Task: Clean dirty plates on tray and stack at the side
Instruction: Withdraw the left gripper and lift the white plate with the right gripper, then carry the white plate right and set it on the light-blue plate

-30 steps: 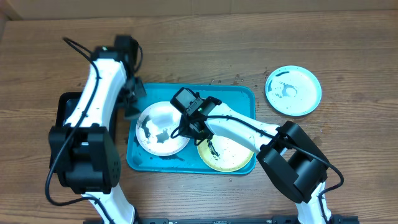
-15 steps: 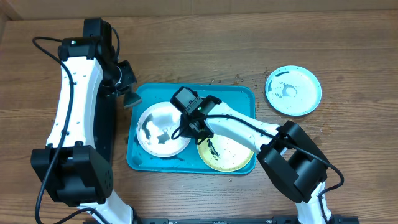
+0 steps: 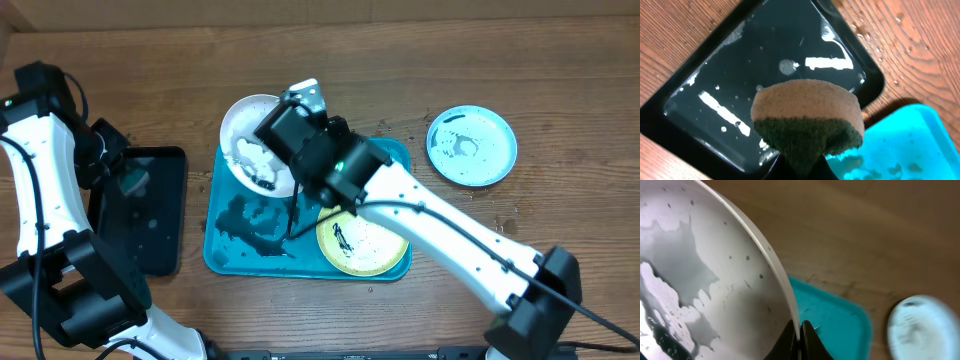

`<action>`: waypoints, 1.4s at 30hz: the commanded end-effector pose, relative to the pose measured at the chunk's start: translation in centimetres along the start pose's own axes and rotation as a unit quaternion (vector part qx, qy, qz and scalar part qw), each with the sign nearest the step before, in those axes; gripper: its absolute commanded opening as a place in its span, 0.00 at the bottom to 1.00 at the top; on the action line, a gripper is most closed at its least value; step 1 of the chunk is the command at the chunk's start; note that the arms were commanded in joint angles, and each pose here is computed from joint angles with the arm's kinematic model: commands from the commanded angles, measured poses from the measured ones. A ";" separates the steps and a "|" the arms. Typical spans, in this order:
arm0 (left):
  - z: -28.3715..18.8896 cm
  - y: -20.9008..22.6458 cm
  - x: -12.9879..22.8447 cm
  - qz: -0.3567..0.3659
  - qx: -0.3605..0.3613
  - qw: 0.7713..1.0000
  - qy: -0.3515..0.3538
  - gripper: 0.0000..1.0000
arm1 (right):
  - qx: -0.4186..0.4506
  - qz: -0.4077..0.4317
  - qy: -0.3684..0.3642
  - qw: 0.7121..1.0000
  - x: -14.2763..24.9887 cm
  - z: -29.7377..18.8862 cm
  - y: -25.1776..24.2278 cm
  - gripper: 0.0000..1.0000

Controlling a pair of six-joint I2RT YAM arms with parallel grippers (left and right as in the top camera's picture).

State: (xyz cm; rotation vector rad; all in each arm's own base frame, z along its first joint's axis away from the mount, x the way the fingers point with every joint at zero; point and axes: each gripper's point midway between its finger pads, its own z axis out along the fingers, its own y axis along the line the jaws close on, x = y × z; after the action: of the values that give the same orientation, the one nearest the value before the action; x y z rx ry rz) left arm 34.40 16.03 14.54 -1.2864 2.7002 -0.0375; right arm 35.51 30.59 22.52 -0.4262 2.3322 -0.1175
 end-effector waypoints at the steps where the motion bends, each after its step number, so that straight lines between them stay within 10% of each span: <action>1: 0.9 1.1 0.3 -0.018 -0.004 1.000 0.005 0.04 | 0.116 -0.117 -0.070 0.984 -2.5 -3.5 -1.7 0.04; 14: 2.1 1.8 0.8 -0.037 0.000 0.999 0.020 0.04 | 0.269 -0.278 -0.171 0.906 -5.1 -11.6 1.2 0.04; 31: 2.1 1.5 1.0 -0.037 0.010 0.999 0.025 0.04 | 0.263 -0.258 -0.188 0.911 -5.4 -12.2 1.9 0.04; 42: 2.1 1.4 1.3 -0.038 0.011 0.999 0.031 0.04 | -0.088 0.008 0.037 0.995 1.4 -2.3 3.7 0.04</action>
State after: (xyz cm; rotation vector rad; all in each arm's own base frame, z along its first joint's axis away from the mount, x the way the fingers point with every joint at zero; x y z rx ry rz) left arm 33.02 16.13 11.79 -1.3893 2.7065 -0.1021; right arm 31.49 33.07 24.89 -0.7498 2.1186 -0.3845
